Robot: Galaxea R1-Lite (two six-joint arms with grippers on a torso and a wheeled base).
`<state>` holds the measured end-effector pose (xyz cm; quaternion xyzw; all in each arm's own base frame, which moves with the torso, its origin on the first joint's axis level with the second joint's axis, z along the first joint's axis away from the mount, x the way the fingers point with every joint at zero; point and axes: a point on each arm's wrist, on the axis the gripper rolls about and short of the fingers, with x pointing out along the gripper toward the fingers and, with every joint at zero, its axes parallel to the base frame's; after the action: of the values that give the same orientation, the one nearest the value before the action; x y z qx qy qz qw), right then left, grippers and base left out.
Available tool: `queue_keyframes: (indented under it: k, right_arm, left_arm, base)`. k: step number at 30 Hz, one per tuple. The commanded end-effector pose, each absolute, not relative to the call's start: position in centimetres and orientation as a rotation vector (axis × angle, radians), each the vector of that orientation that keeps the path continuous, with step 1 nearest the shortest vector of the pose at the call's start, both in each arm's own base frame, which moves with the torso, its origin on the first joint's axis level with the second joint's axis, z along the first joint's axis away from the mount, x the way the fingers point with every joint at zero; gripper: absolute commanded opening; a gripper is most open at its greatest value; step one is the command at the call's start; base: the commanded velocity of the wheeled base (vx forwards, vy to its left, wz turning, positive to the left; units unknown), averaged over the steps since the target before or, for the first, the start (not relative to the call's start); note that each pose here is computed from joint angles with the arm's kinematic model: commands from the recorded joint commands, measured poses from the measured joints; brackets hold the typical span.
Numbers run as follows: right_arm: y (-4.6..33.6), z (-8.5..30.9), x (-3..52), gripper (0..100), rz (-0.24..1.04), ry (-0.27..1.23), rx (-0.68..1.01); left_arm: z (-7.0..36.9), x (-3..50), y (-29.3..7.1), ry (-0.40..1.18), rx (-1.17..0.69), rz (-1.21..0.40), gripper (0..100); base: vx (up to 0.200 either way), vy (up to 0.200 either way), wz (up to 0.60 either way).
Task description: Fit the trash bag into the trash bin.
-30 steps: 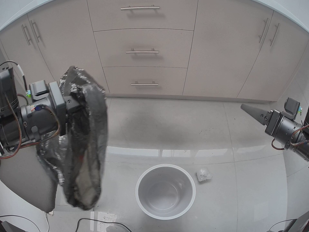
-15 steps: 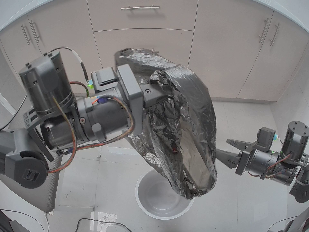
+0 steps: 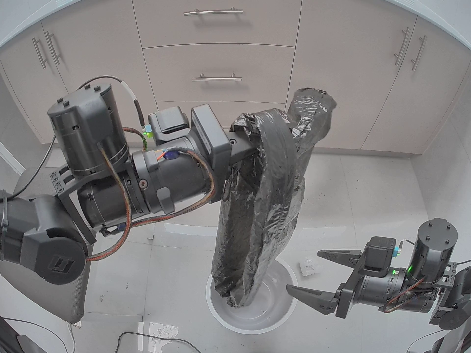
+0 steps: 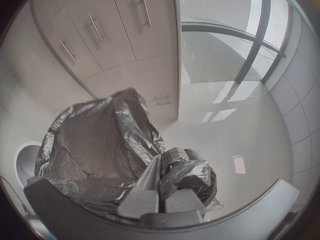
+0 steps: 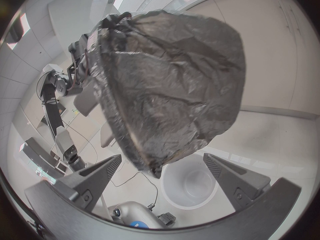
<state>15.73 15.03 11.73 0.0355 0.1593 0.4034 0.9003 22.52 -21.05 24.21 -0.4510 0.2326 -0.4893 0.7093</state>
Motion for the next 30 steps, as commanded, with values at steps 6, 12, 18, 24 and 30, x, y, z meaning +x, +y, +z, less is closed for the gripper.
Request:
queue_keyframes:
  k: [6,12,18,24,30]
  right_arm:
    - [17.2,9.2,15.6,100,0.892,0.389,0.062]
    - [18.4,7.5,15.5,100,0.899,0.358,0.102]
    - [19.2,4.9,15.3,100,0.898,0.402,0.074]
    - [19.4,4.1,15.4,100,0.892,0.430,0.060]
    - [20.8,4.7,15.6,100,0.874,0.373,0.079]
  left_arm:
    - [24.1,22.7,-20.9,0.448,-1.036,-0.964,0]
    - [24.7,22.3,-20.9,0.418,-1.048,-0.957,0]
    - [25.1,22.5,-20.5,0.386,-1.059,-0.932,0]
    - [25.0,22.5,-20.5,0.391,-1.057,-0.934,0]
    - [25.0,22.3,-20.6,0.396,-1.058,-0.937,0]
  base:
    - [0.000,0.000,0.00]
    - [0.000,0.000,0.00]
    - [0.000,0.000,0.00]
    - [0.000,0.000,0.00]
    - [0.000,0.000,0.00]
